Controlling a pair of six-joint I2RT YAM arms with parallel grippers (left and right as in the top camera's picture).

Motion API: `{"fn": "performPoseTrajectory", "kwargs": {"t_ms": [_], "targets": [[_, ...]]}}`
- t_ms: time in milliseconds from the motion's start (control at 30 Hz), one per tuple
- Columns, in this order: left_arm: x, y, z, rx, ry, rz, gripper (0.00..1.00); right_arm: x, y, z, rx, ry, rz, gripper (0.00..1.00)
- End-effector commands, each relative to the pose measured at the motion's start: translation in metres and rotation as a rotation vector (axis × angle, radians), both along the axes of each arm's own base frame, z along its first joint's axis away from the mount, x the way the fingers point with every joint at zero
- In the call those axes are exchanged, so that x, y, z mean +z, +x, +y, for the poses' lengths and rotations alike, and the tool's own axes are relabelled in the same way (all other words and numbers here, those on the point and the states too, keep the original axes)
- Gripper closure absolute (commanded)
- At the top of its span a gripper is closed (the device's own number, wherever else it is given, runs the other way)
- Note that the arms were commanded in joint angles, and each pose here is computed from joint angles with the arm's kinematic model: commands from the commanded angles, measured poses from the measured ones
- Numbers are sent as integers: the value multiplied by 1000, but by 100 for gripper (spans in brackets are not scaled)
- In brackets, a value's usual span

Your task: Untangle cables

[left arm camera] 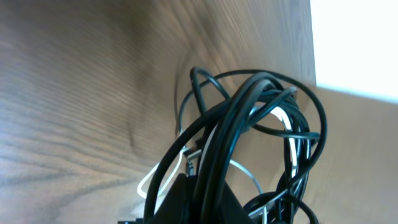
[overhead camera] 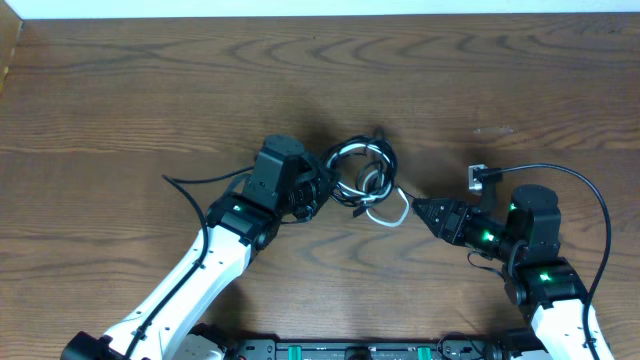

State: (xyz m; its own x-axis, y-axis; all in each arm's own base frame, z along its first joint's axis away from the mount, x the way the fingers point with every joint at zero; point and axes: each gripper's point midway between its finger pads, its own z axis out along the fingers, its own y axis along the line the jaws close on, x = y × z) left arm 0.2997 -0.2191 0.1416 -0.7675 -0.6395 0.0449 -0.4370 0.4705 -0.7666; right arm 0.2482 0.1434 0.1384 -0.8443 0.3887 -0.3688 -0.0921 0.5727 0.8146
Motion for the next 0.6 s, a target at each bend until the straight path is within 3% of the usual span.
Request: {"fn": "performPoseTrajectory", "kwargs": {"t_ms": [0, 100, 200, 567], "targets": [[37, -14, -23, -305, -96, -172, 92, -9, 2, -6, 1, -84, -39, 61], [61, -25, -33, -477, -194, -283, 92, -10, 1, -7, 22, -110, -68, 62], [69, -29, -28, -515, -261, -276, 92, -11, 3, -9, 11, -124, -72, 63], [76, -41, -21, -488, -489, 10, 92, -23, -7, -10, 14, -135, 3, 64]]}}
